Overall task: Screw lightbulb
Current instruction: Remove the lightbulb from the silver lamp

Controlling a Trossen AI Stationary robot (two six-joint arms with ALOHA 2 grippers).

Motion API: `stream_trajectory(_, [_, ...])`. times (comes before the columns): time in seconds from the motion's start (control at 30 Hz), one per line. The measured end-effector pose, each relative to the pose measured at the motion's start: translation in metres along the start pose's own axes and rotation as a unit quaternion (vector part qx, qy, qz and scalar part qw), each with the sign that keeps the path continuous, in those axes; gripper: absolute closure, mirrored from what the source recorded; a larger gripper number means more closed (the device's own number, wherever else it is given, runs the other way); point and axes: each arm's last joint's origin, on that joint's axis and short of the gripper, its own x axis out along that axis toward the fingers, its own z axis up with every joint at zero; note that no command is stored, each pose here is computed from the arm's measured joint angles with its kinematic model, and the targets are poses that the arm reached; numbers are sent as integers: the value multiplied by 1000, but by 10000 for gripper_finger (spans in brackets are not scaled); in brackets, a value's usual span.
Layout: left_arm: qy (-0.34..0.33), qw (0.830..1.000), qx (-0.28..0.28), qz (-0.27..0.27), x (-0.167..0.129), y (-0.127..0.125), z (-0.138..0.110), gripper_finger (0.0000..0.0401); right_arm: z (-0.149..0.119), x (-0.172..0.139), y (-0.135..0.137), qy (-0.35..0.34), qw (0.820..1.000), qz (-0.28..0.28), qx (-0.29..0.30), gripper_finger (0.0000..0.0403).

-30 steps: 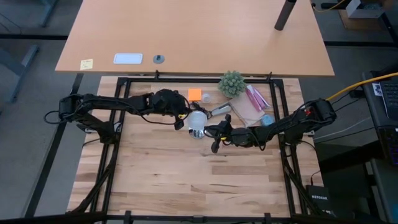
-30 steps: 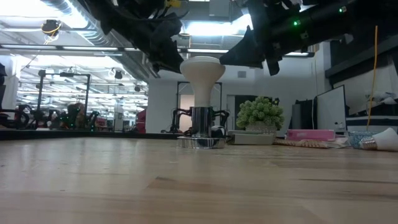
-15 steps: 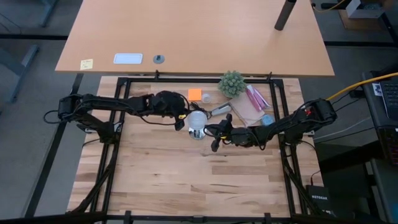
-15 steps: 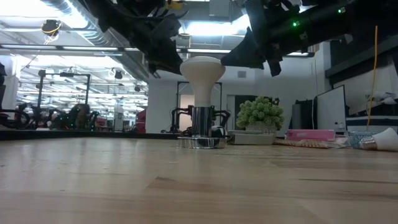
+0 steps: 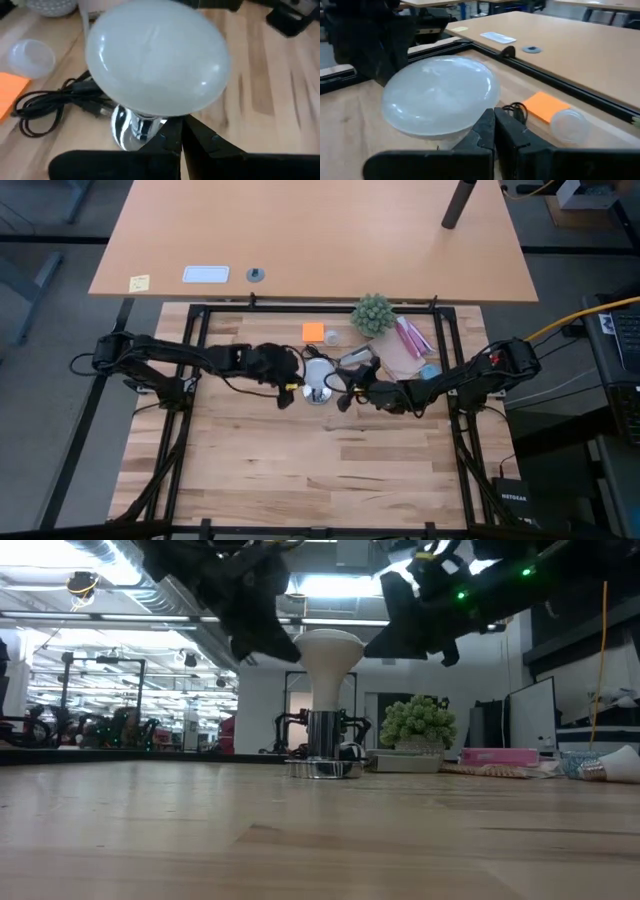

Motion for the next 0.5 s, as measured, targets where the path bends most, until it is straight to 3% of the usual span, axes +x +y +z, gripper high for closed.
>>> stream_trajectory(0.27, [-7, 1000, 24, 4, -2, -23, -5, 400, 6, -2, -2, -5, 999, 1, -32, 397])
stream_trajectory(0.5, [5, 1000, 12, 16, -19, -30, -8, 401, 26, -22, 2, -26, 999, 39, -25, 397])
